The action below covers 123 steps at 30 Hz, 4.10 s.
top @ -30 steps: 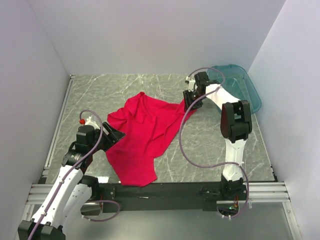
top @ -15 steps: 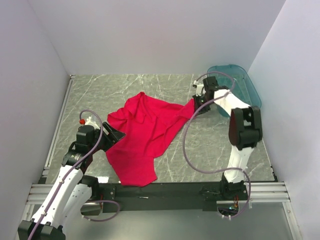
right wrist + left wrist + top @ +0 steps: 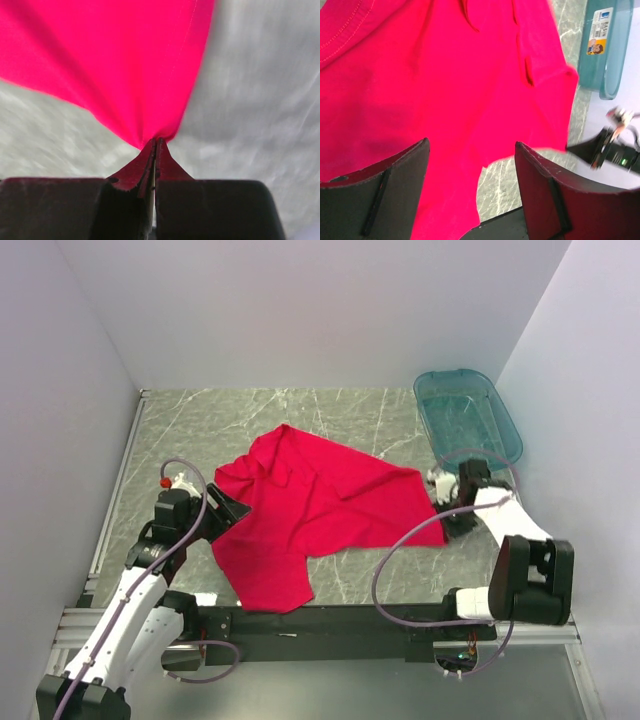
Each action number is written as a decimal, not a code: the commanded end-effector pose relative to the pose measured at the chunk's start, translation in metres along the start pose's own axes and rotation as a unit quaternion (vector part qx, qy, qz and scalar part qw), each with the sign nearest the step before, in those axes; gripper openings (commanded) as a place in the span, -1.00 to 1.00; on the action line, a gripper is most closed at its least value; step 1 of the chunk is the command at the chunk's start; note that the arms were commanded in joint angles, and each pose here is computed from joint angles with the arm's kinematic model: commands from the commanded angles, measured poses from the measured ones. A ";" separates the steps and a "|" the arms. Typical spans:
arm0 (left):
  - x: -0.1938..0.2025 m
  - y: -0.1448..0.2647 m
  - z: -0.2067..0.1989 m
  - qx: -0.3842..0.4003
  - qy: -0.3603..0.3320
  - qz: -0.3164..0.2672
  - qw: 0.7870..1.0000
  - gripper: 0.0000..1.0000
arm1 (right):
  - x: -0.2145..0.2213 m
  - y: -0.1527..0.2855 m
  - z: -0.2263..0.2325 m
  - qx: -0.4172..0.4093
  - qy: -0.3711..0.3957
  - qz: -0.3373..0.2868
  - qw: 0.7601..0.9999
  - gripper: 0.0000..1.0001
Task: Fold and stack the t-shirts
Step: Flatten the tshirt out
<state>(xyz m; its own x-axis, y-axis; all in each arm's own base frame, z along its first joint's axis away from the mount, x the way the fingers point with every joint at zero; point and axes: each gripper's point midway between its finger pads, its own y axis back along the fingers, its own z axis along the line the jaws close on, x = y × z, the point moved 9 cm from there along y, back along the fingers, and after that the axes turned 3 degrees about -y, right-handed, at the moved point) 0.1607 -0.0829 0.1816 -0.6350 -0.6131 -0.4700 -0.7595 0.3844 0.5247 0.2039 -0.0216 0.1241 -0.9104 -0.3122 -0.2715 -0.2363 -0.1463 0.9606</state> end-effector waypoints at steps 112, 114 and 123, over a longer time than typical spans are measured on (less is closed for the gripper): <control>-0.186 -0.266 -0.080 -0.057 -0.182 0.039 0.981 -0.99 | -0.176 -0.047 0.127 -0.197 0.368 -0.073 0.906 0.26; -0.187 -0.265 -0.079 -0.056 -0.182 0.040 0.981 -0.99 | -0.176 -0.049 0.128 -0.196 0.362 -0.068 0.909 0.26; -0.193 -0.265 -0.079 -0.046 -0.182 0.035 0.982 -0.99 | -0.172 -0.066 0.133 -0.191 0.342 -0.040 0.919 0.22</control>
<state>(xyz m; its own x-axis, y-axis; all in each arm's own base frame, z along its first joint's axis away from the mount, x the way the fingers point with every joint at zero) 0.4918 -0.1225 0.1726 -0.7359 -0.3121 -0.6009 -0.6769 0.3170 0.6643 0.3253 0.1592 0.1104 -0.4345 -0.7922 -0.4285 -0.0073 -0.4726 0.8813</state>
